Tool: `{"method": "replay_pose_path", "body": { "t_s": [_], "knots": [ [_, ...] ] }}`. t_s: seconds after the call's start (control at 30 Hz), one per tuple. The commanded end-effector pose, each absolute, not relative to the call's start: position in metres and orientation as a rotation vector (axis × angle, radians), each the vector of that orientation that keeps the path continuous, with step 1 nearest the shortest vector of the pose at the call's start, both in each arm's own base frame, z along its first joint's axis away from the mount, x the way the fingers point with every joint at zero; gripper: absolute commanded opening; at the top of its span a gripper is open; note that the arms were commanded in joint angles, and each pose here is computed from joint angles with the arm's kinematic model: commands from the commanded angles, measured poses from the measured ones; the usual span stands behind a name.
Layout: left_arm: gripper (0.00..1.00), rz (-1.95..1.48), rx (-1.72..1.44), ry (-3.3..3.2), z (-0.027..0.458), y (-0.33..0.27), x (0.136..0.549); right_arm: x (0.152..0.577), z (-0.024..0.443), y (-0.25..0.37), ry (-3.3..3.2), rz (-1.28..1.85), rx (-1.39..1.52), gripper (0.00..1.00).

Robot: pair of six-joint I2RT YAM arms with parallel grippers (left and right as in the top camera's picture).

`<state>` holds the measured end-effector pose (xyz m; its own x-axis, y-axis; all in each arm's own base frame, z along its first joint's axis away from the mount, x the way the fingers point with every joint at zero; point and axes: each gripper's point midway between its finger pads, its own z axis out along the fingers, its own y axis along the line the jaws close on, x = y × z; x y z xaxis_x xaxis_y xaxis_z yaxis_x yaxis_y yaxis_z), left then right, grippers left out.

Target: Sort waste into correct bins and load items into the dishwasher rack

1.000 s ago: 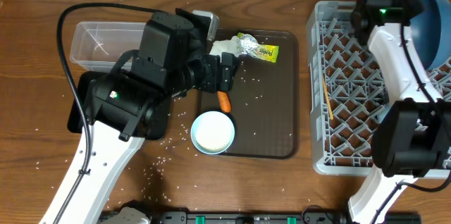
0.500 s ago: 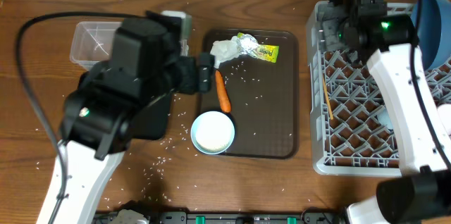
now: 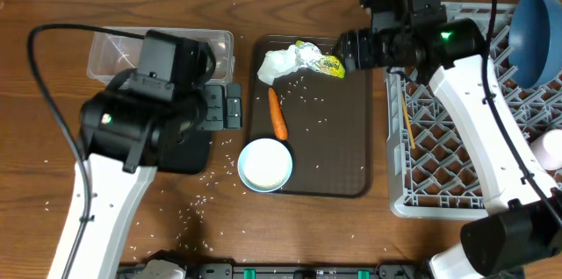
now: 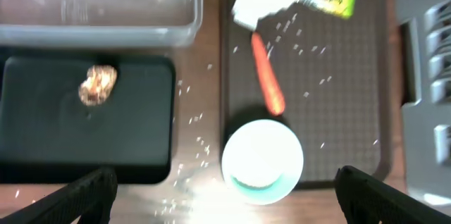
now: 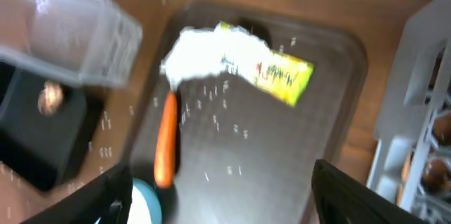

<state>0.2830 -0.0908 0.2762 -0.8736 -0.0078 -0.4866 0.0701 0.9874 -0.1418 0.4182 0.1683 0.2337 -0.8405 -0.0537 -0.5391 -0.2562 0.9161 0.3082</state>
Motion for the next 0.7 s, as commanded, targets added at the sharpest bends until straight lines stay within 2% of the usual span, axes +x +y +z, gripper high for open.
{"method": "replay_pose_path", "body": {
  "t_s": [0.0, 0.13, 0.3, 0.5, 0.67],
  "knots": [
    [0.99, -0.218, 0.049, 2.642, 0.271, -0.093, 0.289, 0.43, 0.215, 0.168, 2.573, 0.483, -0.126, 0.73],
    [0.99, -0.234, 0.161, 2.591, 0.27, -0.104, 0.31, 0.431, 0.211, 0.162, 2.588, 0.477, -0.094, 0.69],
    [0.97, -0.268, 0.302, 2.497, 0.261, -0.13, 0.36, 0.417, 0.257, 0.141, 2.5, 0.453, -0.065, 0.7],
    [0.95, -0.325, 0.628, 2.43, 0.204, -0.183, 0.416, 0.376, 0.335, 0.087, 2.33, 0.396, 0.076, 0.8],
    [0.93, -0.311, 0.768, 2.372, 0.147, -0.22, 0.455, 0.339, 0.368, 0.051, 2.254, 0.336, 0.163, 0.83]
  ]
}}
